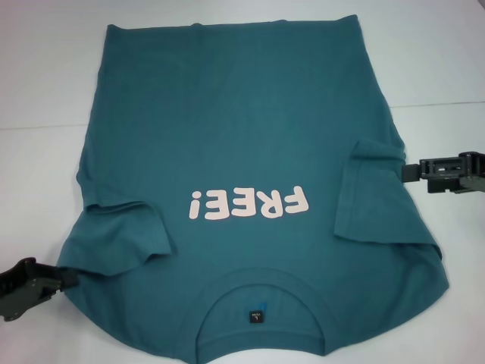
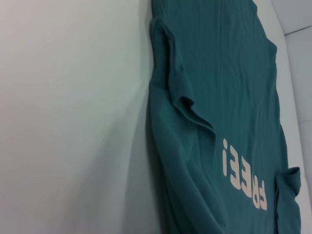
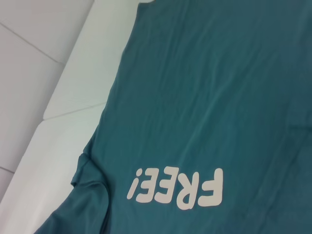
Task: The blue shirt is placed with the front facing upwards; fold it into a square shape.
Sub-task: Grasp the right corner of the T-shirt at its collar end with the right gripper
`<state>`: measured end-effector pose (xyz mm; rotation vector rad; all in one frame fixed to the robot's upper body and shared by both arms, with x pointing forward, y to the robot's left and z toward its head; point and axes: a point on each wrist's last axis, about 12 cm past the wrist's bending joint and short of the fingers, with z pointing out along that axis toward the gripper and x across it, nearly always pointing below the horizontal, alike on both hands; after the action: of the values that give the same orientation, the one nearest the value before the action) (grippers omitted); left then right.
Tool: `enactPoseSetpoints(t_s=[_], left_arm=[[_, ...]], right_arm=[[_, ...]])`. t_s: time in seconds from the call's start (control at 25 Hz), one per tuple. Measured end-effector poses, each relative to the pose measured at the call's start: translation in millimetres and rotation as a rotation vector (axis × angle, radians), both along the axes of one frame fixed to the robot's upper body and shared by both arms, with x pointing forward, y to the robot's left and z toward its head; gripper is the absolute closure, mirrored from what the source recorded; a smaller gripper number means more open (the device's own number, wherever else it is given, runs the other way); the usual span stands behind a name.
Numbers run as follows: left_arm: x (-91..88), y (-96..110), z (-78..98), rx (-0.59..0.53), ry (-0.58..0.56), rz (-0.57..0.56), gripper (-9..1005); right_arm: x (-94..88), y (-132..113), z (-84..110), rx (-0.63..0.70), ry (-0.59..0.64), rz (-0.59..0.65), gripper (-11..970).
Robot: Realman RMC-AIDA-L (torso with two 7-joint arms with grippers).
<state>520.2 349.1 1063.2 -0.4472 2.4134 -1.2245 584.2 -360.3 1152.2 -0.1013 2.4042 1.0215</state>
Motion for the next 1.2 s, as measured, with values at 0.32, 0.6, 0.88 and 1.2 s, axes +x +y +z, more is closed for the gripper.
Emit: enactPoseSetpoints(t_s=[0.32,0.6,0.88,1.2], left_arm=[[0.4,0,0.2,0.000,-0.001,-0.001,981],[1.3,0,1.2,0.000,-0.003,-0.004,979],[3.6,-1,3.2,0.000,-0.007,-0.010,977],[6.5,-2,4.4,0.008,-0.012,-0.013,975]], right_arm=[[0.8,4,2.1,-0.010,-0.012,0.046,31],[-2.4,-6,8.6,0.003,0.011,0.027,32],[-11.3,-13,11.0,-0.040,0.132,0.062,33],[-20.8,-31,7.2,-0.128,0.246,0.034,34]])
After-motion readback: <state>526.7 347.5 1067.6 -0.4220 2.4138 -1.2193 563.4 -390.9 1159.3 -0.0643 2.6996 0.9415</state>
